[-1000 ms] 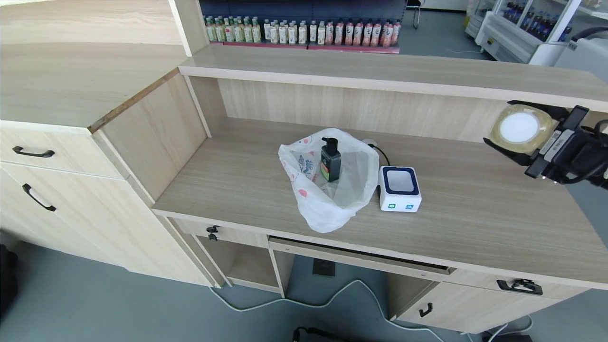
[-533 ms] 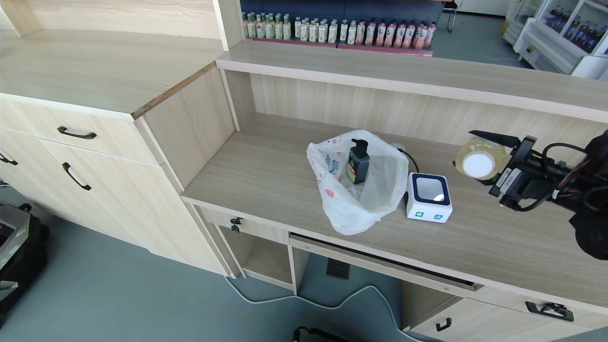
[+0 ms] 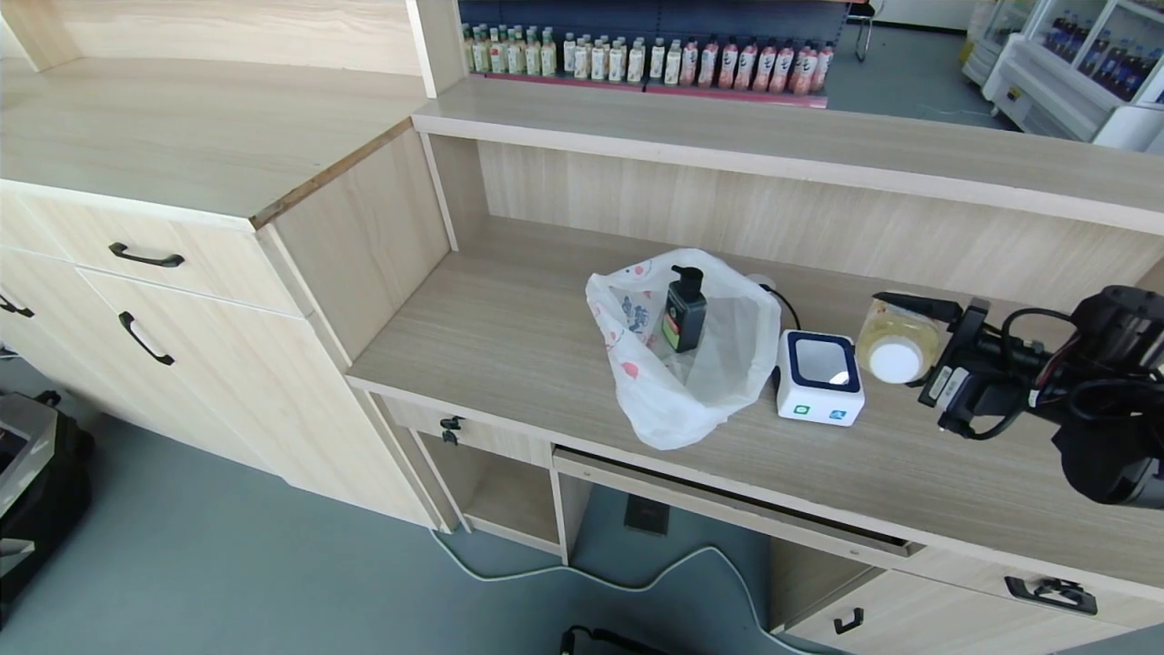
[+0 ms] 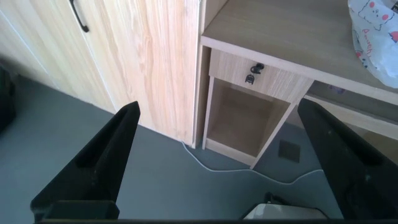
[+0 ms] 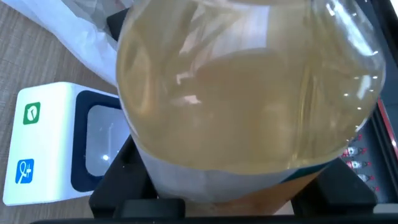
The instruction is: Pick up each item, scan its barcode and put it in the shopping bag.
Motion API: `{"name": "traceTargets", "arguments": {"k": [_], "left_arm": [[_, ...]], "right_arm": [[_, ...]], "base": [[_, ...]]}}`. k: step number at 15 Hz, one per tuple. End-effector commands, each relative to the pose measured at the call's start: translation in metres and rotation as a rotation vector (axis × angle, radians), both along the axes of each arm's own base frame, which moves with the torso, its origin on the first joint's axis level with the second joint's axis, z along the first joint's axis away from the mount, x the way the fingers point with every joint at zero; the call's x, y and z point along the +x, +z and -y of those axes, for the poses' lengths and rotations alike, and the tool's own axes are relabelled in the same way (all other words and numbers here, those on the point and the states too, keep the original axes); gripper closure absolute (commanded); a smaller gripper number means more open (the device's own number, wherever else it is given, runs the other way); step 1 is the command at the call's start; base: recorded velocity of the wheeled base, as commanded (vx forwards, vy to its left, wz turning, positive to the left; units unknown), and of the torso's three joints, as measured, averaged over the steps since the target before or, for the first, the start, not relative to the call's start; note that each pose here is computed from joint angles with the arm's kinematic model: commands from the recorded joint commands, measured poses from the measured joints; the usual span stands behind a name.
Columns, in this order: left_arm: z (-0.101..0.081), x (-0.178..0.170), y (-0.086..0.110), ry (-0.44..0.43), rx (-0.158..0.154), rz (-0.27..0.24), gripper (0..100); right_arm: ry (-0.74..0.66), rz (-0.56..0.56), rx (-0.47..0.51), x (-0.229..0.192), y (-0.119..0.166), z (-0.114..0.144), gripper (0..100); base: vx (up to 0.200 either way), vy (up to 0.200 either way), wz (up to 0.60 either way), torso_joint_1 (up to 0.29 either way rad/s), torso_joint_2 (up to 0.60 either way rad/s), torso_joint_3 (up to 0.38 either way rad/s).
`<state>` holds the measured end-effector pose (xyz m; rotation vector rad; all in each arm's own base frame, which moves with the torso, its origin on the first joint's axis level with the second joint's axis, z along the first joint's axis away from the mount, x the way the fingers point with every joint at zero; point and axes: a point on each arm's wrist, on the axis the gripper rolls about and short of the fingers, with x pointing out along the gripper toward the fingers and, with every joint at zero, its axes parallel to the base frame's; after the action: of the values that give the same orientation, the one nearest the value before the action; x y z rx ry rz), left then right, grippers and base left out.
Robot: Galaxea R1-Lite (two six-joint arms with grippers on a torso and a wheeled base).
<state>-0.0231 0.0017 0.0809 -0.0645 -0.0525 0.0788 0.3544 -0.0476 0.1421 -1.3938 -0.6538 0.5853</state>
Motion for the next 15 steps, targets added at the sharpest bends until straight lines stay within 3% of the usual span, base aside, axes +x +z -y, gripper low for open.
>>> {"name": "traceTargets", "arguments": {"k": [1, 15], "left_arm": [[0.000, 0.000, 0.000, 0.001, 0.000, 0.001, 0], [0.000, 0.000, 0.000, 0.001, -0.002, 0.001, 0]], "right_arm": [[0.001, -0.022, 0.002, 0.004, -0.009, 0.001, 100], [0.038, -0.013, 0.000, 0.027, -0.030, -0.010, 100]], "base": [[0.000, 0.000, 0.00, 0.000, 0.00, 0.000], [0.000, 0.000, 0.00, 0.000, 0.00, 0.000]]}}
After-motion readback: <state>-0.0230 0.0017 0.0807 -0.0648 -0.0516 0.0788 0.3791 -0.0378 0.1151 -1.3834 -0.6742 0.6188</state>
